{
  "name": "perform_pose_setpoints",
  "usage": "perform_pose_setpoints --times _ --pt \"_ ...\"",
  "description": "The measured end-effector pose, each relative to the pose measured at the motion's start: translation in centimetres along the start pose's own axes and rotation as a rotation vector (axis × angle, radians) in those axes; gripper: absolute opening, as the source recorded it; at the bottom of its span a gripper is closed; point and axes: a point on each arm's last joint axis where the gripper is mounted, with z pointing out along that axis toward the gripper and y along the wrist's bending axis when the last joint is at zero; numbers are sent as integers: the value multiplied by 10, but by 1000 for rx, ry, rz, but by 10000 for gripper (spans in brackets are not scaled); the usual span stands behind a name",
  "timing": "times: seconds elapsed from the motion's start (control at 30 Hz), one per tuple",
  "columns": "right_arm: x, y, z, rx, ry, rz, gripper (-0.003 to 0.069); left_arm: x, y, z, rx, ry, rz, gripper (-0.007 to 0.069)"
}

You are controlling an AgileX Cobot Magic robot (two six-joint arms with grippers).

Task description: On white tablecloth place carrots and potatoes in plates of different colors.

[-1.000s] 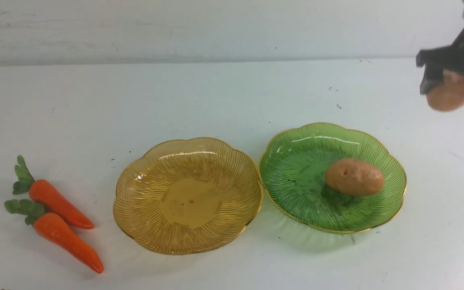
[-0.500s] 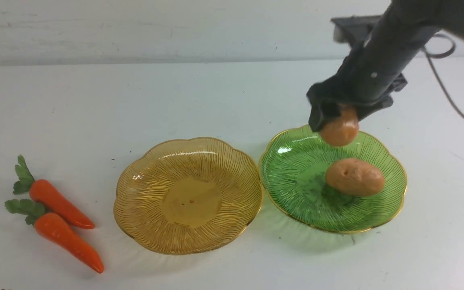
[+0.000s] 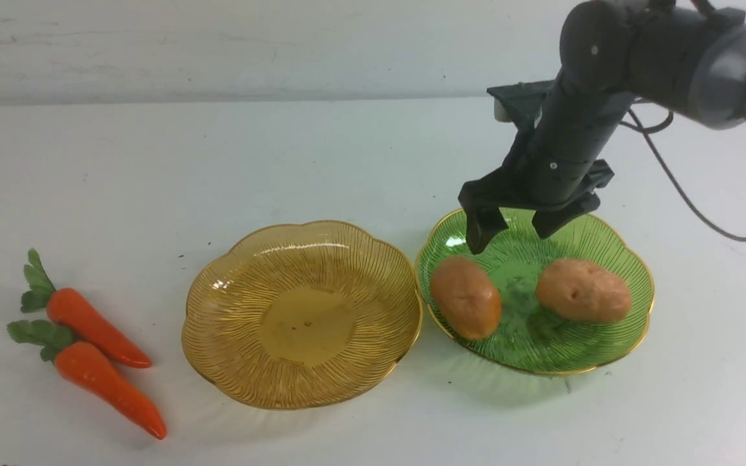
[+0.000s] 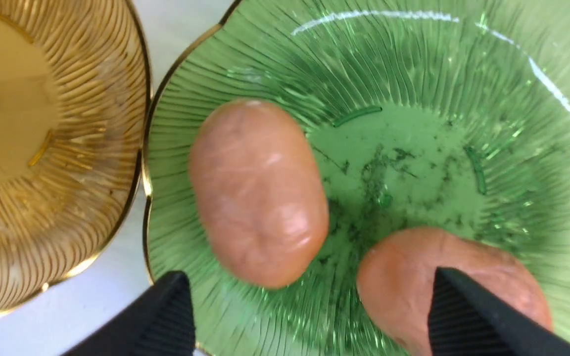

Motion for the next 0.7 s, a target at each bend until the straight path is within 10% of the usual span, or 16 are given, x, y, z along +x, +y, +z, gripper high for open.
perform_pose_setpoints --times 0.33,0.7 --pt "136 11 -131 -74 -180 -8 17 -1 0 0 0 -15 -4 -3" --pt "290 7 -177 -101 -805 -41 -15 -17 -12 -2 213 -110 -942 -3"
